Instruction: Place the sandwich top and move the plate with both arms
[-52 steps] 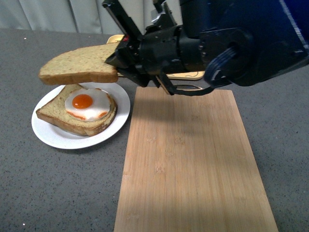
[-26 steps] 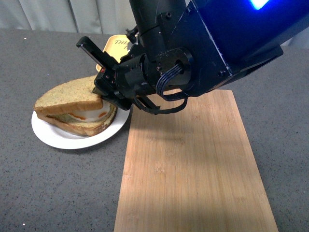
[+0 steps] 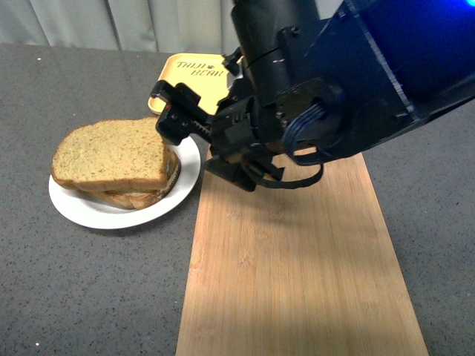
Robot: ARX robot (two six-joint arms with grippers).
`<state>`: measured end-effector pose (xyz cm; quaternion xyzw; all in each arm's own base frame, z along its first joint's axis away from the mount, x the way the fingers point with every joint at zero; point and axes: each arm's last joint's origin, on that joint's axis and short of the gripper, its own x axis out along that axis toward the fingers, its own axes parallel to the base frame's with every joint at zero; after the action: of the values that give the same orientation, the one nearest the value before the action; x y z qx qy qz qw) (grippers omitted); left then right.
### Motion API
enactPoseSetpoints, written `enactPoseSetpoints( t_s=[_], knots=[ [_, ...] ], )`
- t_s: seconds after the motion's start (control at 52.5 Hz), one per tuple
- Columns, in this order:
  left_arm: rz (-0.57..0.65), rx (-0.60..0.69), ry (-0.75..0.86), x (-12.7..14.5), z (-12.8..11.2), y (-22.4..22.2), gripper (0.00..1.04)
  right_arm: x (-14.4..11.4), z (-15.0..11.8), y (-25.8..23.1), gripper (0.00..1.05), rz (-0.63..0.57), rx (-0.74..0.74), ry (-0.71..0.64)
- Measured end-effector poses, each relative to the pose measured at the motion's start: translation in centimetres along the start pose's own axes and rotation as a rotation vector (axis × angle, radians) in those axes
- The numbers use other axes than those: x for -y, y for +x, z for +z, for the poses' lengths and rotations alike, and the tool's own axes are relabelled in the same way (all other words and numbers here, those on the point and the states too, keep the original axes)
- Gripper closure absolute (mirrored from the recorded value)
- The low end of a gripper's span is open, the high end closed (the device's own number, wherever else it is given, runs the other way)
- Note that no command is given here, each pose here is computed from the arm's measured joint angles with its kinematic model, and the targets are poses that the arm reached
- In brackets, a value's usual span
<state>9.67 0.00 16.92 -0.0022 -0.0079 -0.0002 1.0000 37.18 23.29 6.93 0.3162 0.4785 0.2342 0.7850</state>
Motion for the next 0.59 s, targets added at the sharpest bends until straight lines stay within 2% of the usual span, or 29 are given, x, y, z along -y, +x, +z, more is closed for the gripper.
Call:
enactPoseSetpoints(
  t_s=[0.095, 0.172, 0.229, 0.267, 0.286, 0.324, 0.362, 0.476, 0.591],
  knots=[
    [0.000, 0.000, 0.000, 0.0, 0.0, 0.0, 0.07, 0.9, 0.9, -2.3, 0.14, -0.060, 0.075, -0.024],
    [0.000, 0.000, 0.000, 0.0, 0.0, 0.0, 0.07, 1.2, 1.3, -2.9, 0.08, -0.081, 0.117, -0.044],
    [0.000, 0.000, 0.000, 0.0, 0.0, 0.0, 0.07, 1.7, 1.3, -3.1, 0.15, -0.150, 0.371, -0.201],
    [-0.003, -0.001, 0.000, 0.0, 0.0, 0.0, 0.07, 2.4, 0.9, -3.9, 0.22, -0.231, 0.594, -0.310],
    [-0.004, -0.001, 0.000, 0.0, 0.0, 0.0, 0.07, 2.6, 0.7, -4.2, 0.24, -0.238, 0.627, -0.340],
    [0.000, 0.000, 0.000, 0.0, 0.0, 0.0, 0.07, 3.8, -0.2, -6.2, 0.33, -0.368, 0.811, -0.461],
    [0.000, -0.001, 0.000, 0.0, 0.0, 0.0, 0.07, 4.5, -0.9, -8.7, 0.42, -0.432, 0.921, -0.529],
    [0.001, 0.000, 0.000, 0.0, 0.0, 0.0, 0.07, 4.5, -1.2, -13.5, 0.58, -0.454, 1.041, -0.613],
    [-0.001, 0.000, 0.000, 0.0, 0.0, 0.0, 0.07, 4.5, -1.1, -15.4, 0.76, -0.473, 1.084, -0.610]
  ],
)
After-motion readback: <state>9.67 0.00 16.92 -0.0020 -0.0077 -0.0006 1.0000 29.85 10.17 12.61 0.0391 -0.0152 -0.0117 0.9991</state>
